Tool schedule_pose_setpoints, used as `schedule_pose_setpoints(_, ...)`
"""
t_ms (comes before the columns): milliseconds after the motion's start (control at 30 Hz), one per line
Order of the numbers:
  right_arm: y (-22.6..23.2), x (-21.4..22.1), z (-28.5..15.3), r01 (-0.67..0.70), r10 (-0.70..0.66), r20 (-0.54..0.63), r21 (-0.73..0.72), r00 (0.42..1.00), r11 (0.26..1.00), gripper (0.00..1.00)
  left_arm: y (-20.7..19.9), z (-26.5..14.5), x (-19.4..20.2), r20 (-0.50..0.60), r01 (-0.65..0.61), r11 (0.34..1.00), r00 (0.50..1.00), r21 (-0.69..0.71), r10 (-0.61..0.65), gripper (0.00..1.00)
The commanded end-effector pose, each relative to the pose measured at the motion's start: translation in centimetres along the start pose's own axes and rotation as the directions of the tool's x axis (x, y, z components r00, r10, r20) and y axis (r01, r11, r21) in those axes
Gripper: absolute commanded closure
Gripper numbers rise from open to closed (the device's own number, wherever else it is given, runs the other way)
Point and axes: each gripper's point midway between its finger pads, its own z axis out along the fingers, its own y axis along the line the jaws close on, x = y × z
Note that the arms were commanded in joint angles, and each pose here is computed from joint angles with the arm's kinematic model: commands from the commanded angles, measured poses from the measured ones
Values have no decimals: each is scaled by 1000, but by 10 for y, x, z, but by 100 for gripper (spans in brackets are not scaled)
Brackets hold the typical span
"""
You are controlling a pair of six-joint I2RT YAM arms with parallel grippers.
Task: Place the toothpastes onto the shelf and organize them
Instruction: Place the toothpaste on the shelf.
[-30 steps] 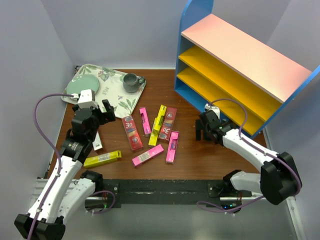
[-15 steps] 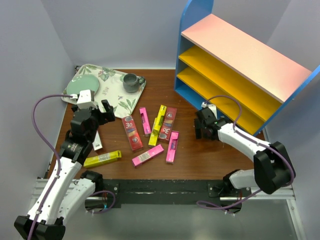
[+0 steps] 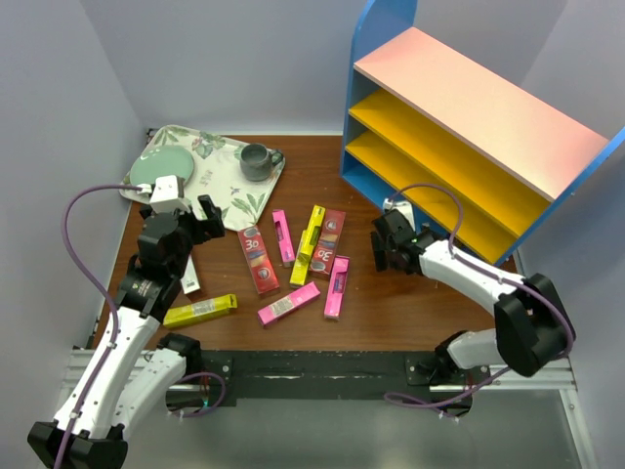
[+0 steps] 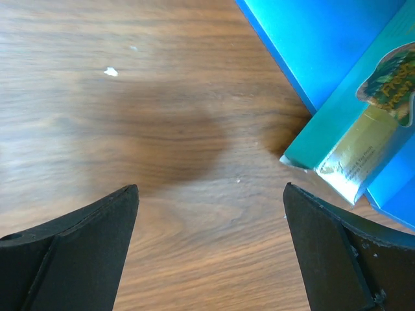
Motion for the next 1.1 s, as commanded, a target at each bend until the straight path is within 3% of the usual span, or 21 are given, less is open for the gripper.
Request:
schedule_pose_setpoints(0, -21, -13, -22, -136, 127, 123, 66, 984, 989, 2, -1, 0, -11, 45, -8, 1000, 999, 13, 7, 0)
schedule_pose_setpoints(233, -61, -10, -39, -425, 381, 261, 137, 887, 895, 1, -1, -1, -13, 53, -8, 1000, 999, 15, 7, 0)
schedule_pose_setpoints(400, -75, -4, -41, -538, 479, 287, 176, 829, 825, 1, 0, -4, -15, 65, -6, 1000, 998, 15, 5, 0)
schedule_pose_setpoints(600, -69, 9, -28, -724, 664, 320, 119, 676, 680, 1, -1, -6, -17, 73, -4, 1000, 997, 22, 3, 0)
schedule_pose_setpoints(833, -90, 18, -19, -820, 697, 472, 110, 540, 561, 2, -4, -8, -18, 76, -4, 999, 997, 35, 1, 0)
schedule_pose_setpoints(1067, -88, 9, -4, -819, 677, 511, 102, 530, 565, 2, -4, -8, -17, 73, -5, 999, 997, 36, 2, 0)
